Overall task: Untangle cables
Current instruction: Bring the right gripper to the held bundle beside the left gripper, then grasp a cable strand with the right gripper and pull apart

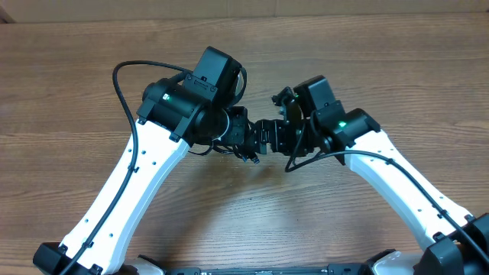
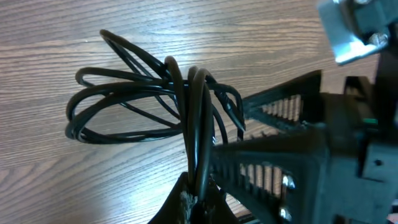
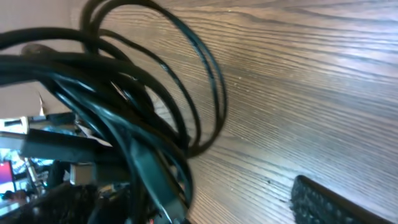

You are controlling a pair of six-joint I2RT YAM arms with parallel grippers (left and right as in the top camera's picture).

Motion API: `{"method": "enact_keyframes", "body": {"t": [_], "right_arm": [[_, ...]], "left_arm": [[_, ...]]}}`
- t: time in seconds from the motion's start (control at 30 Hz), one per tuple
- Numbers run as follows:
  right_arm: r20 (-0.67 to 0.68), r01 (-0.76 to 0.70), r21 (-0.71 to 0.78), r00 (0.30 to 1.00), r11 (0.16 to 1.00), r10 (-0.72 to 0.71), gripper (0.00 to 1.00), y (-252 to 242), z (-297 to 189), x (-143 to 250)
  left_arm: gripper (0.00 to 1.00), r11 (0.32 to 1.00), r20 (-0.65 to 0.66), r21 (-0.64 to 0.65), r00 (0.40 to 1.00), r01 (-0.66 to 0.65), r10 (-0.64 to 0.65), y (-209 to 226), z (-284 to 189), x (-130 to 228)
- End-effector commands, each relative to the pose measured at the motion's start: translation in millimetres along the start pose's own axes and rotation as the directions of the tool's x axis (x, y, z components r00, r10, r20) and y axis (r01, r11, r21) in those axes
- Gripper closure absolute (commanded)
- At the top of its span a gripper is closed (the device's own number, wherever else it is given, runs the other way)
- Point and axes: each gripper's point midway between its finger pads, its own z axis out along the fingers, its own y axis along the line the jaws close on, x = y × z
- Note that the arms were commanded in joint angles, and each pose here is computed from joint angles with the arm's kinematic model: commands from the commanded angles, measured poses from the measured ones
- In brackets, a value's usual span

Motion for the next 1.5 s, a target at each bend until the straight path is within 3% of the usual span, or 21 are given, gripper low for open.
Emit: {"method": "enact_keyframes", "body": {"t": [0.0,0.23,0.3,0.43,0.53,0.63,0.83,1.0,1.17,1.3,1.37,1.47], "right_arm": [[-0.006,0.01,0.005,1.0,1.0,-0.01,0.3,2,8,1],[0.002,0.018,0.033,1.0,0.999,-0.018,0.88,-2,11,1],[-0.002,0.015,0.035,1.0,0.999,-0.015,0.96,-2,11,2],[-0.01,0.009,0.039,1.0,0.999,-0.009,0.96,-3,11,4],[-0.02,0.002,0.044,1.0,0.999,-0.001,0.96,-5,11,6],[-0.053,-0.003,-0.006,0.999,1.0,0.002,0.96,4,10,12],[-0.07,0.005,-0.068,0.997,0.998,-0.01,0.96,15,10,14],[-0.07,0.005,-0.067,0.997,0.998,-0.01,0.96,15,10,14],[-0.07,0.003,-0.059,0.998,0.998,-0.007,0.96,13,10,15],[-0.066,-0.007,-0.017,0.998,1.0,0.006,0.96,5,10,15],[-0.069,-0.01,-0.016,0.998,1.0,0.008,0.96,5,10,16],[-0.07,-0.01,-0.016,0.998,1.0,0.009,0.96,5,10,16]], "left_arm": [[0.96,1.0,-0.001,0.024,1.0,0.008,-0.008,-3,-3,0],[0.96,1.0,0.013,-0.006,1.0,0.009,-0.009,2,-2,-2],[0.96,1.0,0.013,-0.006,1.0,0.009,-0.009,2,-2,-2],[0.94,1.0,0.017,-0.017,1.0,0.009,-0.009,4,-2,-3],[0.8,0.997,0.033,-0.074,0.999,0.014,-0.012,14,-2,-5],[0.54,0.992,0.026,-0.121,1.0,0.019,-0.016,22,0,-4],[0.35,0.986,-0.04,-0.168,0.999,0.021,-0.028,30,17,1],[0.25,0.977,-0.128,-0.212,0.991,0.02,-0.047,37,37,8],[0.24,0.968,-0.193,-0.251,0.979,0.022,-0.073,46,57,12],[0.16,0.967,-0.217,-0.241,0.967,0.076,-0.131,56,64,8],[0.0,0.971,-0.23,-0.213,0.96,0.111,-0.16,58,65,7],[0.0,0.972,-0.24,-0.181,0.951,0.153,-0.194,60,65,4]]}}
